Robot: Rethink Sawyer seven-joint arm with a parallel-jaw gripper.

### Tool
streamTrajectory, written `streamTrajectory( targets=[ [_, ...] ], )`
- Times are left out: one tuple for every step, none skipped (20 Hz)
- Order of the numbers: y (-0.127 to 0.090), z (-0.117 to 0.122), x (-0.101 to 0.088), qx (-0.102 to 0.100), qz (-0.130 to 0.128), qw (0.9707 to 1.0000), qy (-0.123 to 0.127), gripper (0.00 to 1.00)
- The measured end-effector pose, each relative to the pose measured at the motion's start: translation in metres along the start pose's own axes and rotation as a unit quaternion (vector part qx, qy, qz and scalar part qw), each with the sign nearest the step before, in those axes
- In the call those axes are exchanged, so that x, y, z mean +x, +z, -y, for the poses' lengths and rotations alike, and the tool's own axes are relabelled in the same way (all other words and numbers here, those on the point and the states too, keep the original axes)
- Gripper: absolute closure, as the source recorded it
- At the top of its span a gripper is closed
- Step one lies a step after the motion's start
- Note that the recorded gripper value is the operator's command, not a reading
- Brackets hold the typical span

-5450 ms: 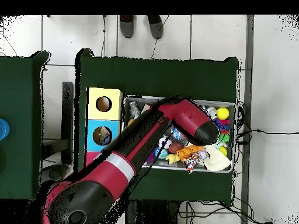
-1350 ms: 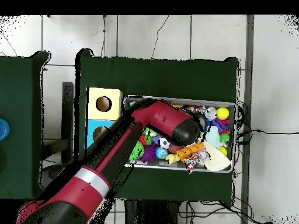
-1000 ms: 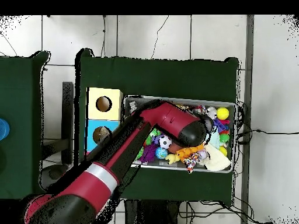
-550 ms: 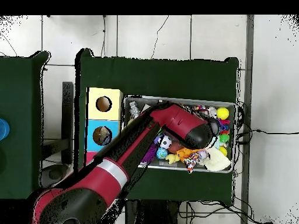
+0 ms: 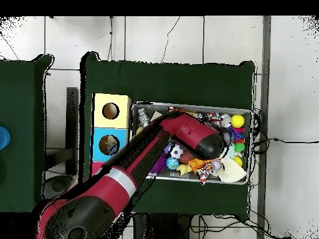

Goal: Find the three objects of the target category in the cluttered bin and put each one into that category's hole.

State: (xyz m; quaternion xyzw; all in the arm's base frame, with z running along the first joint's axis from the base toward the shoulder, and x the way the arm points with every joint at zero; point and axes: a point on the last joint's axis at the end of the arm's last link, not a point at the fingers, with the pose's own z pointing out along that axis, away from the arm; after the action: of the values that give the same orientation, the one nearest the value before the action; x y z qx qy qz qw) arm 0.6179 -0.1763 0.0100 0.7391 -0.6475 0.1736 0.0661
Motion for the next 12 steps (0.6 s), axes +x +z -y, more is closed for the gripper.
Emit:
streamTrajectory(
  targets=[
    [-0.001,0.000,-0.003,-0.001,0.000,1.0000,-0.002,0.00],
    [-0.002,-0.001,-0.005,-0.001,0.000,1.0000,-0.003,0.00],
    [-0.003,-0.002,-0.008,-0.002,0.000,1.0000,-0.005,0.00],
    [-0.004,-0.003,-0.010,-0.003,-0.001,1.0000,-0.007,0.00],
    [-0.006,-0.004,-0.016,-0.005,-0.001,0.9999,-0.010,0.00],
    [-0.007,-0.005,-0.019,-0.006,-0.001,0.9999,-0.012,0.00],
    [-0.008,-0.005,-0.022,-0.006,-0.001,0.9999,-0.014,0.00],
    [-0.010,-0.005,-0.026,-0.006,-0.001,0.9998,-0.017,0.00],
    [-0.010,-0.004,-0.029,-0.006,-0.001,0.9998,-0.019,0.00],
    [-0.011,-0.003,-0.033,-0.005,0.000,0.9997,-0.023,0.00],
    [-0.012,-0.002,-0.038,-0.005,0.000,0.9996,-0.027,0.00],
    [-0.012,-0.002,-0.042,-0.005,0.000,0.9995,-0.030,0.00]
  ],
)
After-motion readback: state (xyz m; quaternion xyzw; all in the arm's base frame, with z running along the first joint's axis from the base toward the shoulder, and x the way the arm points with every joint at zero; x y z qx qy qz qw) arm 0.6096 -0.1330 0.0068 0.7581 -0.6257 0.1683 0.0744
